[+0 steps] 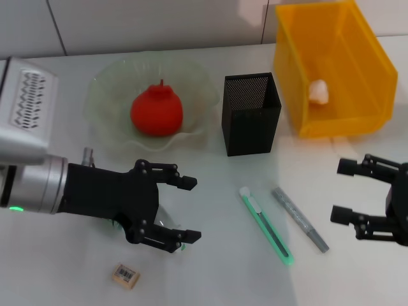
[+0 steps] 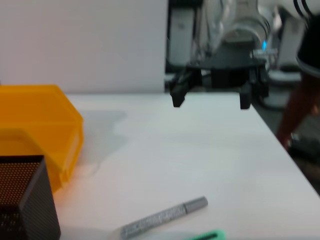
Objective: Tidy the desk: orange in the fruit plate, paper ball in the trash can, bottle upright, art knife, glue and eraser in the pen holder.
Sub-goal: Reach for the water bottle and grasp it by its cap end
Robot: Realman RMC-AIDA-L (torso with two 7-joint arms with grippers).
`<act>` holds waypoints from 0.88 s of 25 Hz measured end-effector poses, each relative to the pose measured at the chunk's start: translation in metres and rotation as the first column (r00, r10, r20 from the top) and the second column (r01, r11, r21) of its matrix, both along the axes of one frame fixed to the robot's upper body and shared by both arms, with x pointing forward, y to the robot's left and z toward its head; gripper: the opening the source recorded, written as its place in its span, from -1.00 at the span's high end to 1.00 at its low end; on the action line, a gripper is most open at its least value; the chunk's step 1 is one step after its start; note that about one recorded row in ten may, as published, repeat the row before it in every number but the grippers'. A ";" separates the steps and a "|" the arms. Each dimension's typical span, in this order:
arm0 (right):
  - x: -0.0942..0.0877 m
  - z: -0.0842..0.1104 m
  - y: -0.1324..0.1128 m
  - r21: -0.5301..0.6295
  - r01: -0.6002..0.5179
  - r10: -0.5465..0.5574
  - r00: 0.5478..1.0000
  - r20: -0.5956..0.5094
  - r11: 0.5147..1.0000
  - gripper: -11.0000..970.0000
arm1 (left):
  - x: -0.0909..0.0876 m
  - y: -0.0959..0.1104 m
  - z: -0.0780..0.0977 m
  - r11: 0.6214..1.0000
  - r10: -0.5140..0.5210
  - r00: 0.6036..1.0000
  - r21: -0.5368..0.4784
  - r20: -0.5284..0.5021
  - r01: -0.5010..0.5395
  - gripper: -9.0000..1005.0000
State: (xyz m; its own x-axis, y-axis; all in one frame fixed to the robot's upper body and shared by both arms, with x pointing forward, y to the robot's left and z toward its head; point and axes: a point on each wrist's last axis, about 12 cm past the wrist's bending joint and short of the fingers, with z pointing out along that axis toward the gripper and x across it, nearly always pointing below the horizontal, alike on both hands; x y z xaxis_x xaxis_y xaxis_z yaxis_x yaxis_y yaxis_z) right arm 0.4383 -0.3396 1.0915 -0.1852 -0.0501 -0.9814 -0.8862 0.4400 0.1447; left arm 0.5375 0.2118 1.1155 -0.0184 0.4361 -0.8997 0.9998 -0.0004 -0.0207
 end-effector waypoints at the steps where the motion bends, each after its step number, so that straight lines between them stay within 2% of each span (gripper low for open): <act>1: -0.002 -0.002 -0.001 -0.008 -0.005 0.005 1.000 -0.011 1.000 -0.73 | 0.004 -0.009 0.008 0.996 -0.052 0.998 0.078 0.036 0.049 -0.67; 2: -0.005 -0.004 -0.002 -0.019 -0.009 0.009 1.000 -0.027 1.000 -0.73 | 0.007 -0.016 0.014 0.988 -0.094 0.994 0.131 0.061 0.085 -0.67; 8: -0.017 -0.016 -0.008 -0.060 -0.002 -0.004 0.995 -0.097 0.998 -0.73 | 0.009 -0.036 0.032 0.936 -0.245 0.958 0.294 0.149 0.193 -0.67; 10: -0.019 -0.018 -0.008 -0.060 -0.003 -0.003 0.994 -0.105 0.998 -0.73 | 0.009 -0.046 0.038 0.900 -0.308 0.936 0.372 0.173 0.228 -0.67; 11: -0.020 -0.019 -0.007 -0.061 -0.005 -0.001 0.994 -0.110 0.998 -0.73 | 0.007 -0.057 0.040 0.851 -0.369 0.911 0.460 0.182 0.253 -0.67; 12: -0.020 -0.020 -0.007 -0.063 -0.008 0.001 0.993 -0.115 0.998 -0.73 | 0.007 -0.057 0.040 0.851 -0.369 0.911 0.460 0.182 0.253 -0.67; 16: -0.022 -0.023 -0.005 -0.059 -0.018 0.010 0.992 -0.127 0.998 -0.73 | 0.007 -0.079 0.041 0.760 -0.468 0.866 0.581 0.176 0.292 -0.66; 22: -0.024 -0.025 -0.003 -0.042 -0.017 0.011 0.990 -0.140 0.999 -0.73 | 0.009 -0.103 0.040 0.662 -0.572 0.801 0.676 0.178 0.323 -0.65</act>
